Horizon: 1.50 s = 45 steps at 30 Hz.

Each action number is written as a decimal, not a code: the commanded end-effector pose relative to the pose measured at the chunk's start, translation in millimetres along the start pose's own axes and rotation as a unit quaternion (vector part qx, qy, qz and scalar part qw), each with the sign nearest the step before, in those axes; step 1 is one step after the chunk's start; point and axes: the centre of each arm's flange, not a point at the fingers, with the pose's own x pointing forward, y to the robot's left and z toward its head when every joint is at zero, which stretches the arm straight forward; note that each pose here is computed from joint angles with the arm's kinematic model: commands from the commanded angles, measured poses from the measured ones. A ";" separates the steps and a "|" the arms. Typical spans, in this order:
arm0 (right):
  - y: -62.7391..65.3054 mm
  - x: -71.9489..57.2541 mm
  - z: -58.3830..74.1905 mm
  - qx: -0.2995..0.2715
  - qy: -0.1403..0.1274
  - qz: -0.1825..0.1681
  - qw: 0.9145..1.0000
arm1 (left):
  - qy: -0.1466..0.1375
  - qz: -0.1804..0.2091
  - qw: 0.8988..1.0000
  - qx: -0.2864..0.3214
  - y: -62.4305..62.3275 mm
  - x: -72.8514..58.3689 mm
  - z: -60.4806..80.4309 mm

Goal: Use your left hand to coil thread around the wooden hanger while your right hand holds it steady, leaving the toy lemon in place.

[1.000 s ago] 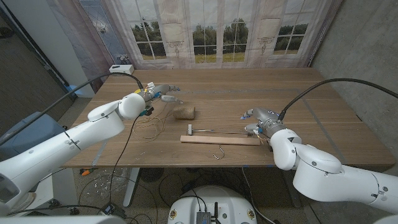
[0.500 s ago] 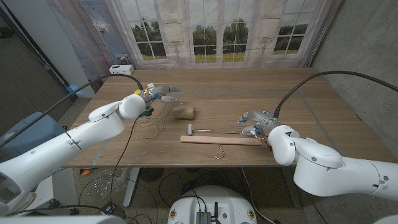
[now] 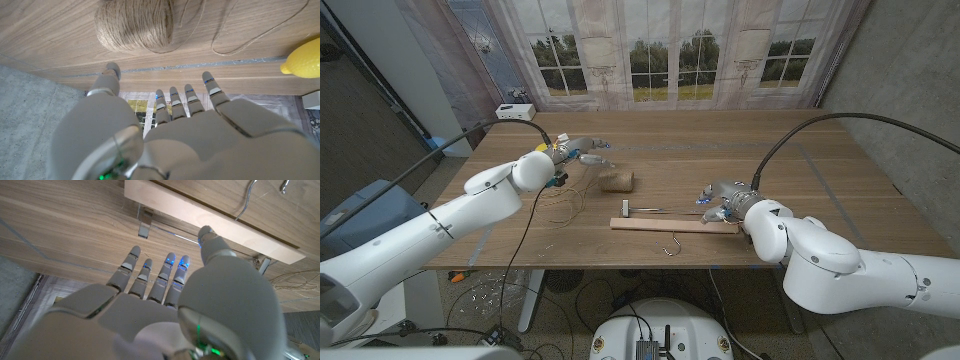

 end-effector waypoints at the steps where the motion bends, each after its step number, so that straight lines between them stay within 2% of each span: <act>1: 12.4 13.4 10.4 -0.013 -0.009 0.022 1.000 | -0.003 -0.003 1.000 0.001 2.4 4.6 0.0; 13: 27.7 32.5 21.3 -0.067 -0.004 0.035 0.997 | 0.000 -0.004 1.000 -0.003 5.1 6.8 -3.8; 19: 38.2 40.5 21.4 -0.110 0.010 0.007 0.994 | 0.000 -0.006 1.000 -0.008 5.9 8.8 -7.1; 27: 54.7 52.2 5.9 -0.143 0.050 -0.081 0.985 | -0.002 -0.009 1.000 -0.014 6.9 13.0 -10.6; 32: 56.5 63.8 -9.7 -0.135 0.070 -0.089 0.984 | -0.001 -0.010 1.000 -0.015 6.7 14.4 -12.0; 37: 56.4 75.8 -19.4 -0.142 0.077 -0.084 0.983 | 0.002 -0.008 1.000 -0.016 7.3 13.3 -13.4; 41: 56.1 85.3 -25.3 -0.148 0.076 -0.081 0.983 | 0.007 -0.004 1.000 -0.019 8.2 10.2 -15.3; 45: 53.6 89.0 -28.4 -0.150 0.061 -0.099 0.982 | 0.012 -0.001 1.000 -0.020 8.1 7.0 -16.5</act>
